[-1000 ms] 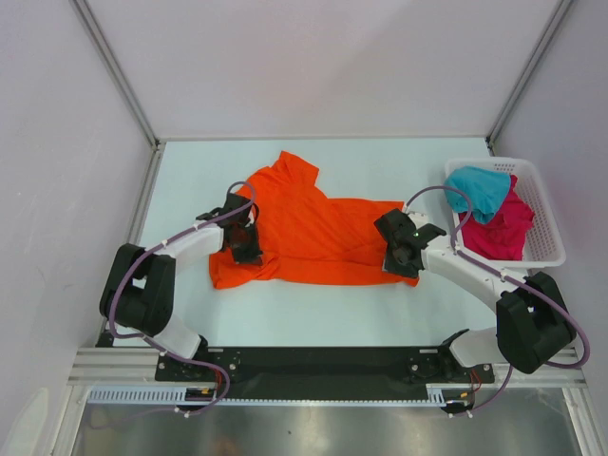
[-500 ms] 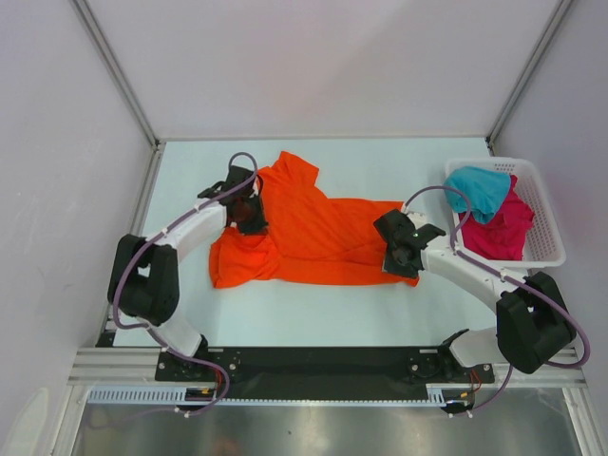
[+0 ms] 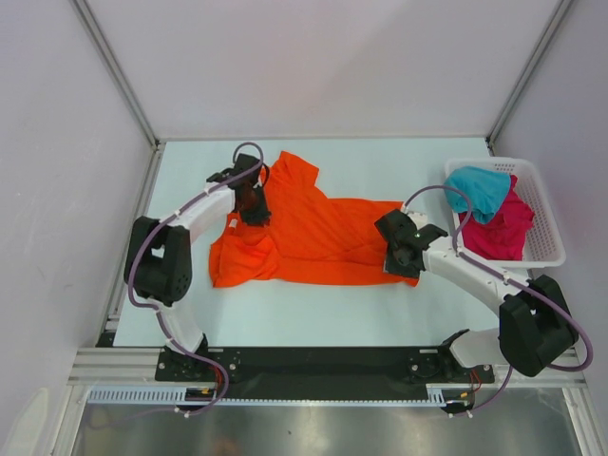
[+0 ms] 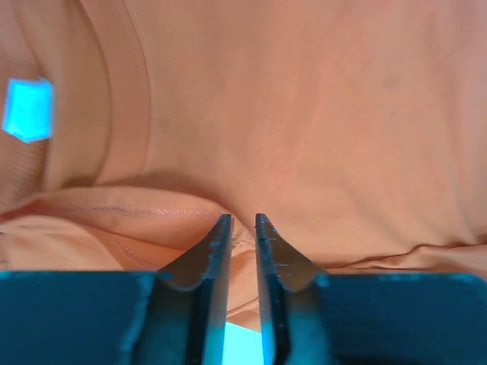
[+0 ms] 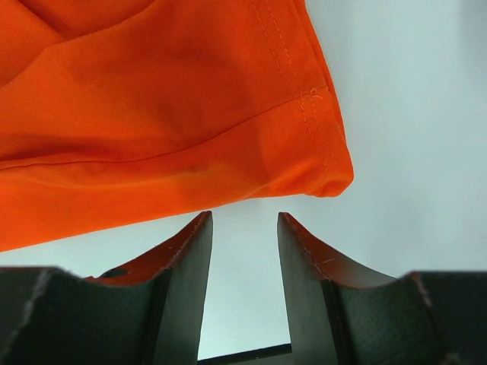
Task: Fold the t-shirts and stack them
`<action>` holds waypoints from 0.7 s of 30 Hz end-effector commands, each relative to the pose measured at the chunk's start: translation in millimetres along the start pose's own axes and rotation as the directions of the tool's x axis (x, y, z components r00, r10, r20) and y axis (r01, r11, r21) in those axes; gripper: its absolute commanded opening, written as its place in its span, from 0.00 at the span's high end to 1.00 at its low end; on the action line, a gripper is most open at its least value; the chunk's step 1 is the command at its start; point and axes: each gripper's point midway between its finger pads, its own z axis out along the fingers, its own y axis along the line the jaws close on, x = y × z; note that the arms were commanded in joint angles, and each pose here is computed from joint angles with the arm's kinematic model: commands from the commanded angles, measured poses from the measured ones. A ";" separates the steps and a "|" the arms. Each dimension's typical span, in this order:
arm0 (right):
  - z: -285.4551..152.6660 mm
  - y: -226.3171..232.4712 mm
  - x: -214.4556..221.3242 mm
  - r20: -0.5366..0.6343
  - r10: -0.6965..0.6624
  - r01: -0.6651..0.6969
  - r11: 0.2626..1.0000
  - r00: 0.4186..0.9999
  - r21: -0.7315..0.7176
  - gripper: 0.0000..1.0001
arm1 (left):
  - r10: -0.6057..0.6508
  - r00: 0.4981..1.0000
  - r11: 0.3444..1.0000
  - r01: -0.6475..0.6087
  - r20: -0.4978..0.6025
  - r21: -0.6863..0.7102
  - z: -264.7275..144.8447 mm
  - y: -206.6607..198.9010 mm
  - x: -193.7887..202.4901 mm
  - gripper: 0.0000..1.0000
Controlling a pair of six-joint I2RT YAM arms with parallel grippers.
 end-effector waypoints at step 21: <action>-74.4 36.2 -147.0 0.299 -0.013 0.063 0.986 0.954 -0.157 0.41 | -0.195 0.958 0.714 -0.009 0.211 0.700 16.8 -85.0 -207.5 0.51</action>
